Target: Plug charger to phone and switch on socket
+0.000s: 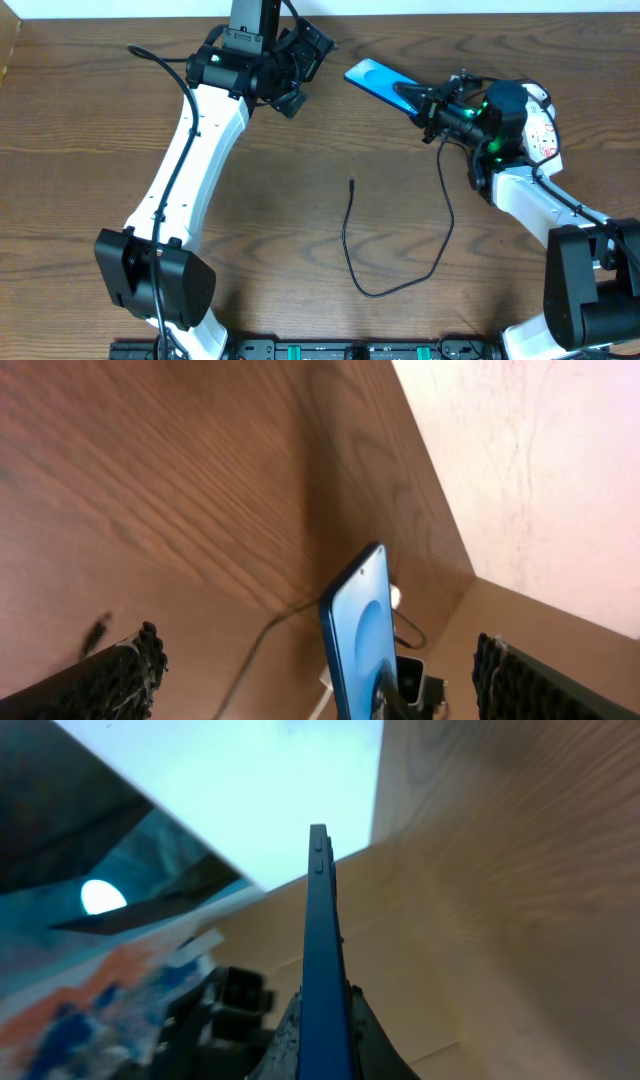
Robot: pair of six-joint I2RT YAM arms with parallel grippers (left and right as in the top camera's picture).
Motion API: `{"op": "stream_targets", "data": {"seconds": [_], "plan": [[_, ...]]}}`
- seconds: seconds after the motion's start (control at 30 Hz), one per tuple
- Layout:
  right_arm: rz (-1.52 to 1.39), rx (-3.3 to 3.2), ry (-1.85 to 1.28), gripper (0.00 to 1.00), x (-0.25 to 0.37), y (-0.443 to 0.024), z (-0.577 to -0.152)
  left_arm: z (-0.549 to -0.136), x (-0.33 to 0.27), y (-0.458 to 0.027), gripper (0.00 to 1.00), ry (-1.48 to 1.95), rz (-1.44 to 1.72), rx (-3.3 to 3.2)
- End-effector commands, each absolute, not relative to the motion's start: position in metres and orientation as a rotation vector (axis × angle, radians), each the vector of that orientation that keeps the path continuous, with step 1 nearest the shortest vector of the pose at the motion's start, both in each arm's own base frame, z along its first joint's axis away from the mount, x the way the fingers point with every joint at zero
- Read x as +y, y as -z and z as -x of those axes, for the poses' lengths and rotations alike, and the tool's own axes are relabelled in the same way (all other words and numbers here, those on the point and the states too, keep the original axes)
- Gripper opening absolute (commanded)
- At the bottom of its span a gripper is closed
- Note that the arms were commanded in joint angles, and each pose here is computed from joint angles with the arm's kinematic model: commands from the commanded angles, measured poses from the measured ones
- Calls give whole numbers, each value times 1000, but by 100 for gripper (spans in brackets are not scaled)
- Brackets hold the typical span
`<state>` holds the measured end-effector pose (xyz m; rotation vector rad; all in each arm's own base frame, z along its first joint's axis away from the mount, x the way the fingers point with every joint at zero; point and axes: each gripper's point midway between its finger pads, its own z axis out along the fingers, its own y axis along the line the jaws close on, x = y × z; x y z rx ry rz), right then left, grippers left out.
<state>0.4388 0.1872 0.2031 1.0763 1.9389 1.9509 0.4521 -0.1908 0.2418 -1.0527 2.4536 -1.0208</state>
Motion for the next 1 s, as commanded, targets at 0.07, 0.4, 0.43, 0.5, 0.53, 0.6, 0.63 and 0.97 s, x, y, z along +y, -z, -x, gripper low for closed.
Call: {"op": "stream_targets", "data": {"seconds": [0.07,0.4,0.43,0.5,0.53,0.6,0.63,0.97], "plan": [[-1197,1906,-2136,1,208,-225,-432,-447,-200,-247,99,1110,1171,2445],[-1116,1907,-2170,1,222,-234,-425,-436,-230,-248,99,1144,1090,2491],[-1100,1897,-2175,1,222,-237,-426,-437,-230,-247,99,1126,1090,2486],[-1068,1867,-2182,1,222,-244,-427,-438,-229,-245,99,1089,1093,2473],[-1048,1852,-2187,1,222,-247,-428,-439,-229,-245,99,1079,1091,2466],[-1007,1815,-2197,1,221,-256,-429,-439,-231,-246,99,1082,1084,2462],[-991,1803,-2201,1,221,-259,-429,-440,-231,-247,99,1087,1081,2458],[-951,1748,-2211,1,225,-269,-429,-454,-232,-258,99,1145,1156,2359]]}}
